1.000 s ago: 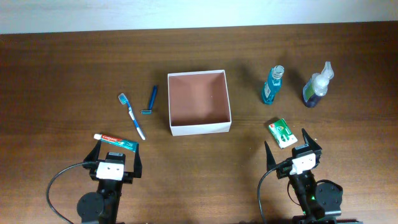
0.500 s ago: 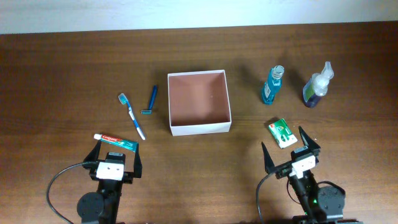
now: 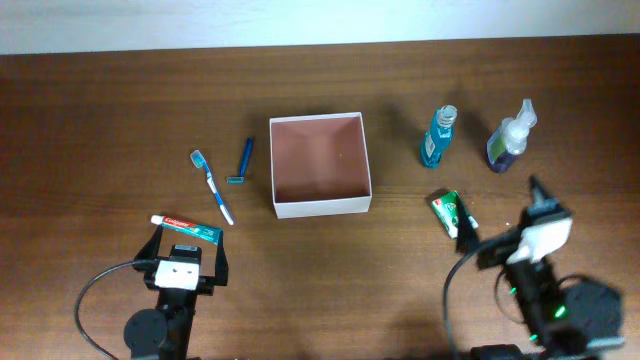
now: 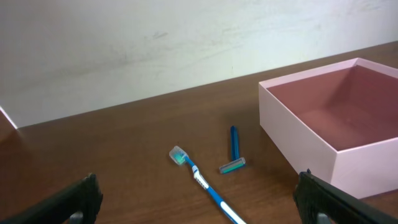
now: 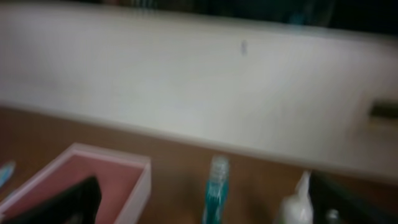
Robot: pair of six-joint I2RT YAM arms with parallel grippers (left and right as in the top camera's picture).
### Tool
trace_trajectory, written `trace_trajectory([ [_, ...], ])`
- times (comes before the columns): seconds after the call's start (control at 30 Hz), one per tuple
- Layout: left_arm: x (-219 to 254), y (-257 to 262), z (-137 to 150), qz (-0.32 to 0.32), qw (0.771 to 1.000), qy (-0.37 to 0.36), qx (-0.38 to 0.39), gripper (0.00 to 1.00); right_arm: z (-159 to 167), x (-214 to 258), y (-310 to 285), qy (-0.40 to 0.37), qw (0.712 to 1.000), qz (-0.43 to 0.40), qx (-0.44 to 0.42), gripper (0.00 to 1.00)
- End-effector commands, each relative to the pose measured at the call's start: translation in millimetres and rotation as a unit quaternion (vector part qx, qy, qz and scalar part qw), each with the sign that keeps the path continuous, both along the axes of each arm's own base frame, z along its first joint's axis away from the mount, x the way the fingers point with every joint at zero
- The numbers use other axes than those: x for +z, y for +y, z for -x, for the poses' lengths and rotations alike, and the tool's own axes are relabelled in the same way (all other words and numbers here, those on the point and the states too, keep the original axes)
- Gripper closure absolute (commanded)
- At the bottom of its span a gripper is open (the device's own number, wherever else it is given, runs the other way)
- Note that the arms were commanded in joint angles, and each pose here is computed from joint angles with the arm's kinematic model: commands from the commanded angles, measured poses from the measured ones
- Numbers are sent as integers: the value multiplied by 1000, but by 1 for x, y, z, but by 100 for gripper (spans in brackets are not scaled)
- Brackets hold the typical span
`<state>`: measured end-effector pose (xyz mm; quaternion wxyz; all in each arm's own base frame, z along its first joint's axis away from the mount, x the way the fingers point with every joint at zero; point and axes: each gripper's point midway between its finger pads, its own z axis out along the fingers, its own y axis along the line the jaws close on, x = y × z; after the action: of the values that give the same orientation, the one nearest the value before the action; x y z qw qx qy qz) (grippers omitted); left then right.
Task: Pack container
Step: 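Move the right gripper over the blue mouthwash bottle and grasp it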
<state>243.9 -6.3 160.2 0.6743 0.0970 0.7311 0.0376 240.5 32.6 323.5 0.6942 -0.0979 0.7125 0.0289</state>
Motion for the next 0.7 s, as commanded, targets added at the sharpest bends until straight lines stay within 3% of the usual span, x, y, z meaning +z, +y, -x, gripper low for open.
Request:
trace_trajectory([
  [0.0, 0, 2, 0, 5, 1000, -2, 5, 0, -23, 36, -11, 60, 998, -1, -37, 1],
  [0.13, 0, 2, 0, 5, 1000, -2, 5, 0, -58, 50, -10, 161, 986, 6, -37, 1],
  [0.27, 0, 2, 0, 5, 1000, -2, 6, 0, -99, 50, -6, 216, 976, 9, -31, 1],
  [0.5, 0, 2, 0, 5, 1000, -2, 5, 0, -146, -25, 21, 340, 940, -10, 37, 1],
  [0.67, 0, 2, 0, 5, 1000, -2, 5, 0, -174, -74, 22, 396, 917, -40, 21, 1],
])
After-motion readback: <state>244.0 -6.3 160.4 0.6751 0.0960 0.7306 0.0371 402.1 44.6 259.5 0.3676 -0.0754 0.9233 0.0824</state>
